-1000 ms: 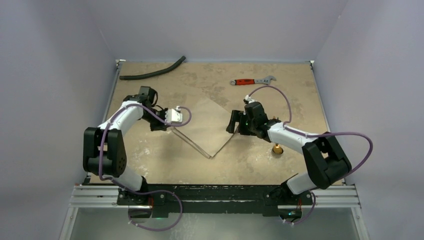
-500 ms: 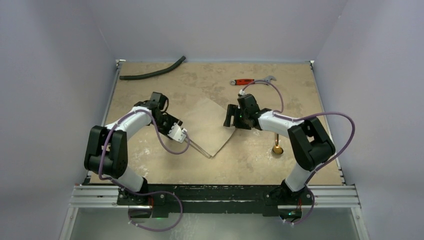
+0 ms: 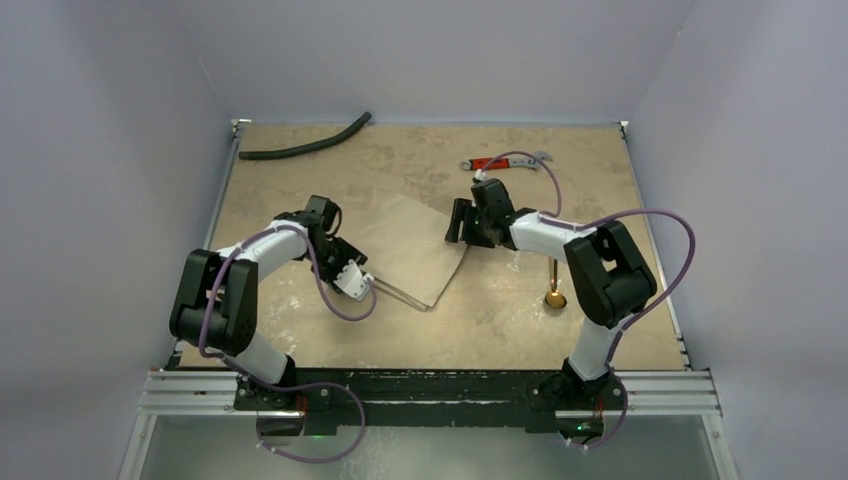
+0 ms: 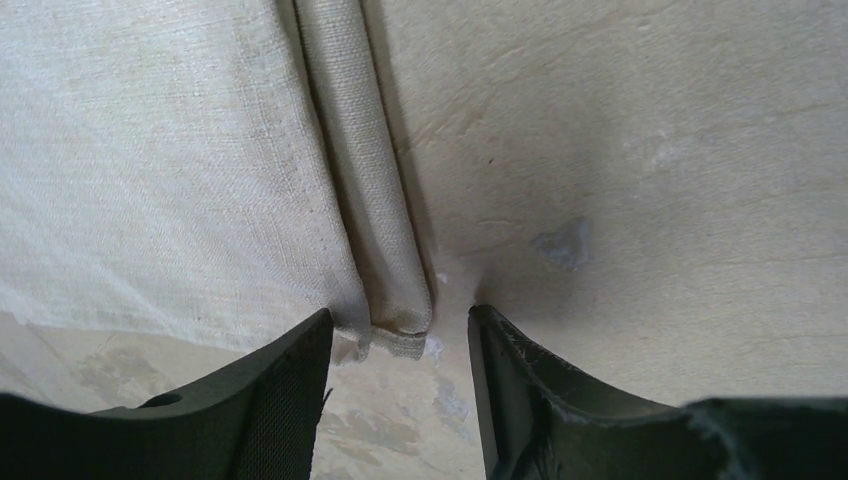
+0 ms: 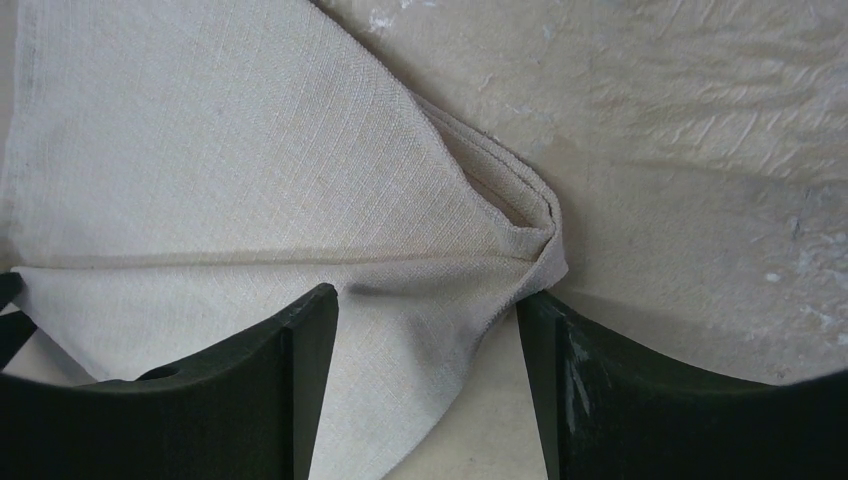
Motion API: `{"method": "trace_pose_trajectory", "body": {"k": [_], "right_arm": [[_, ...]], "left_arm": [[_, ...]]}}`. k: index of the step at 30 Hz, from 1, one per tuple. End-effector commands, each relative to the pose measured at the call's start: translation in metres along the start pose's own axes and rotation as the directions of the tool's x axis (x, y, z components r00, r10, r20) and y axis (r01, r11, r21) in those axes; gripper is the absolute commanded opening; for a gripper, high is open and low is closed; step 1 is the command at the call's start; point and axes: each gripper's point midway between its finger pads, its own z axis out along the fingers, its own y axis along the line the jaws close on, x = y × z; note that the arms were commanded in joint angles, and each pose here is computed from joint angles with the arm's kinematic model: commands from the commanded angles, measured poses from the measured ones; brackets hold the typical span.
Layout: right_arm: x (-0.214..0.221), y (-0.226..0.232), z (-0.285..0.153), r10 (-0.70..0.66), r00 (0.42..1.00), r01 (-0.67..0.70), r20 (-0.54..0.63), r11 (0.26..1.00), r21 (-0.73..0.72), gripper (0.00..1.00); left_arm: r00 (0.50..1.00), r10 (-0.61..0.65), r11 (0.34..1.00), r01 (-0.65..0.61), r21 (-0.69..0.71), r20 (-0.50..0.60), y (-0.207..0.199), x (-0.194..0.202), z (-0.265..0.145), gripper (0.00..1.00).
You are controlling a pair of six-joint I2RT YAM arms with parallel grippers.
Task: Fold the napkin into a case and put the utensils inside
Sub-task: Rotate the upper triangle-folded napkin at the center of the board.
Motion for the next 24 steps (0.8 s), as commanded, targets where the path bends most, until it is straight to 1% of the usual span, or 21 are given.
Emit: {"method": "trace_pose_trajectory", "body": {"k": [1, 2, 5, 9, 10, 13, 14, 15, 16, 17, 19, 20, 22, 24], "right_arm": [[-0.002, -0.01, 0.007, -0.012, 1.0, 0.013, -0.011, 0.999, 0.048, 0.7], [-0.004, -0.009, 0.005, -0.017, 1.0, 0.017, -0.005, 0.999, 0.043, 0.7], [-0.011, -0.001, -0.004, -0.041, 0.999, 0.041, 0.018, 0.999, 0.009, 0.73], [-0.022, 0.013, -0.025, -0.097, 0.993, 0.1, 0.061, 0.994, -0.052, 0.81], [-0.026, 0.017, -0.033, -0.128, 0.989, 0.133, 0.08, 0.989, -0.069, 0.83], [-0.044, 0.032, -0.061, -0.207, 0.958, 0.233, 0.197, 0.965, -0.119, 0.87], [-0.046, 0.037, -0.07, -0.232, 0.944, 0.269, 0.234, 0.952, -0.142, 0.88], [-0.045, 0.043, -0.082, -0.279, 0.917, 0.333, 0.285, 0.929, -0.162, 0.89], [-0.042, 0.049, -0.09, -0.322, 0.888, 0.392, 0.328, 0.903, -0.175, 0.95], [-0.04, 0.058, -0.101, -0.362, 0.848, 0.457, 0.388, 0.869, -0.189, 0.98], [-0.026, 0.074, -0.117, -0.412, 0.772, 0.568, 0.484, 0.79, -0.233, 0.99], [-0.017, 0.078, -0.122, -0.42, 0.755, 0.596, 0.503, 0.759, -0.261, 0.99], [-0.001, 0.083, -0.123, -0.451, 0.737, 0.639, 0.504, 0.707, -0.302, 0.99], [0.015, 0.088, -0.118, -0.497, 0.712, 0.676, 0.497, 0.678, -0.289, 0.99]], "left_arm": [[0.998, -0.045, 0.999, 0.045, -0.015, 0.035, -0.003, -0.01, 0.006, 0.48], [0.998, -0.057, 0.998, 0.058, -0.023, 0.035, -0.004, -0.011, 0.008, 0.44], [0.996, -0.089, 0.994, 0.088, -0.058, -0.011, -0.008, -0.002, 0.013, 0.32], [0.984, -0.175, 0.98, 0.171, -0.101, -0.029, -0.006, 0.003, 0.015, 0.25], [0.983, -0.184, 0.978, 0.18, -0.107, -0.028, -0.007, 0.003, 0.015, 0.22], [0.976, -0.216, 0.969, 0.212, -0.128, -0.015, -0.004, 0.002, 0.015, 0.11], [0.974, -0.226, 0.966, 0.224, -0.131, -0.004, -0.002, 0.0, 0.014, 0.06], [0.971, -0.24, 0.962, 0.239, -0.129, 0.011, -0.001, -0.002, 0.014, 0.01], [0.965, -0.261, 0.956, 0.264, -0.13, 0.041, 0.002, -0.005, 0.013, 0.0], [0.955, -0.287, 0.948, 0.294, -0.125, 0.067, 0.005, -0.008, 0.011, 0.0], [0.937, -0.332, 0.936, 0.341, -0.082, 0.106, 0.006, -0.012, 0.01, 0.0], [0.929, -0.351, 0.932, 0.359, -0.058, 0.119, 0.004, -0.015, 0.009, 0.0], [0.916, -0.379, 0.92, 0.388, -0.052, 0.135, 0.005, -0.016, 0.007, 0.0], [0.91, -0.39, 0.915, 0.4, -0.05, 0.14, 0.001, -0.017, 0.005, 0.0]]}}
